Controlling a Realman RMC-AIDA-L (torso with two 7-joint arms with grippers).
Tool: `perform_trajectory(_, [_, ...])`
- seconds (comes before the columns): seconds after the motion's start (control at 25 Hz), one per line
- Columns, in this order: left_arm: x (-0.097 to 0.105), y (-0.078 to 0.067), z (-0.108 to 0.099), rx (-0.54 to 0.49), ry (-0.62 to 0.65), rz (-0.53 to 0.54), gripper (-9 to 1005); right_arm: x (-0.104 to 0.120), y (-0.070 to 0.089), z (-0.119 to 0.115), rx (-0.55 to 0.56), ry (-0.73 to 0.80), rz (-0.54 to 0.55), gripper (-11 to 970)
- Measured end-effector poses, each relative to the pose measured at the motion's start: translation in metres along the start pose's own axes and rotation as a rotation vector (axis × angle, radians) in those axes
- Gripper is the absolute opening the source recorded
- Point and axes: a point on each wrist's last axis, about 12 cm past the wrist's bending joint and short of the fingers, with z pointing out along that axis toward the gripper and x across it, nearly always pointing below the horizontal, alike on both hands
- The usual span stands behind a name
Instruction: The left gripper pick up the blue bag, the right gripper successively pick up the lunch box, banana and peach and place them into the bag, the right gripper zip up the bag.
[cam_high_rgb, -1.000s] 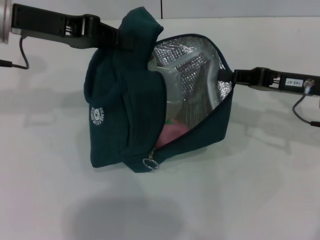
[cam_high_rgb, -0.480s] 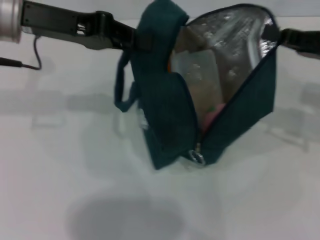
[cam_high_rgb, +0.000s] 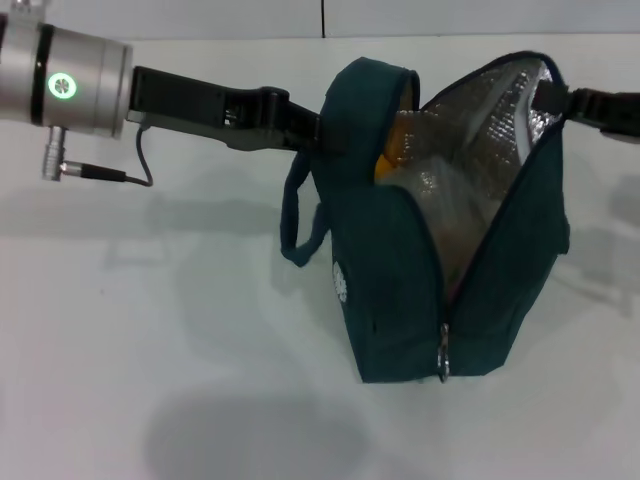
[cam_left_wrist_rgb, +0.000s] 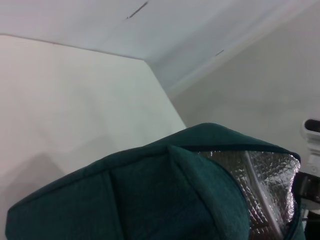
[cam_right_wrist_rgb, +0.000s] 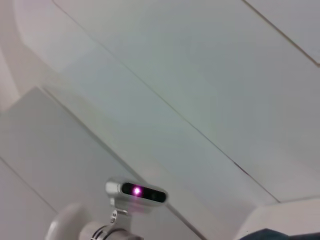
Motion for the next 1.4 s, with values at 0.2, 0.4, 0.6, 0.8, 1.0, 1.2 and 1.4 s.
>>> perform_trajectory(0.2, [0.004,0.005,0.003,-0.026,0.003,-0.008,42,0.003,-0.001,0.0,0.007,0.01,0.003,20])
perform_trajectory(0.4, [0.006,0.004,0.001,-0.017,-0.002,-0.01,41,0.002,0.003,-0.002,-0.025,0.017,-0.018,72])
perform_trajectory(0.6, [0.007,0.004,0.002,-0.003,0.004,-0.015,39,0.006,0.005,-0.011,-0.028,0.007,-0.029,200])
perform_trajectory(0.8, [0.008,0.002,0.002,0.012,0.002,-0.014,40,0.01,0.013,-0.034,-0.05,-0.071,-0.066,416])
perform_trajectory(1.0, [0.01,0.003,0.001,0.02,0.001,-0.013,40,0.027,0.028,-0.057,-0.122,-0.112,-0.165,600])
perform_trajectory(1.2, [0.014,0.004,0.004,0.029,0.004,-0.018,41,0.066,0.043,-0.07,-0.196,-0.059,-0.303,744])
perform_trajectory(1.4, [0.016,0.004,0.006,0.035,0.005,-0.027,41,0.114,0.043,-0.074,-0.179,-0.012,-0.387,792])
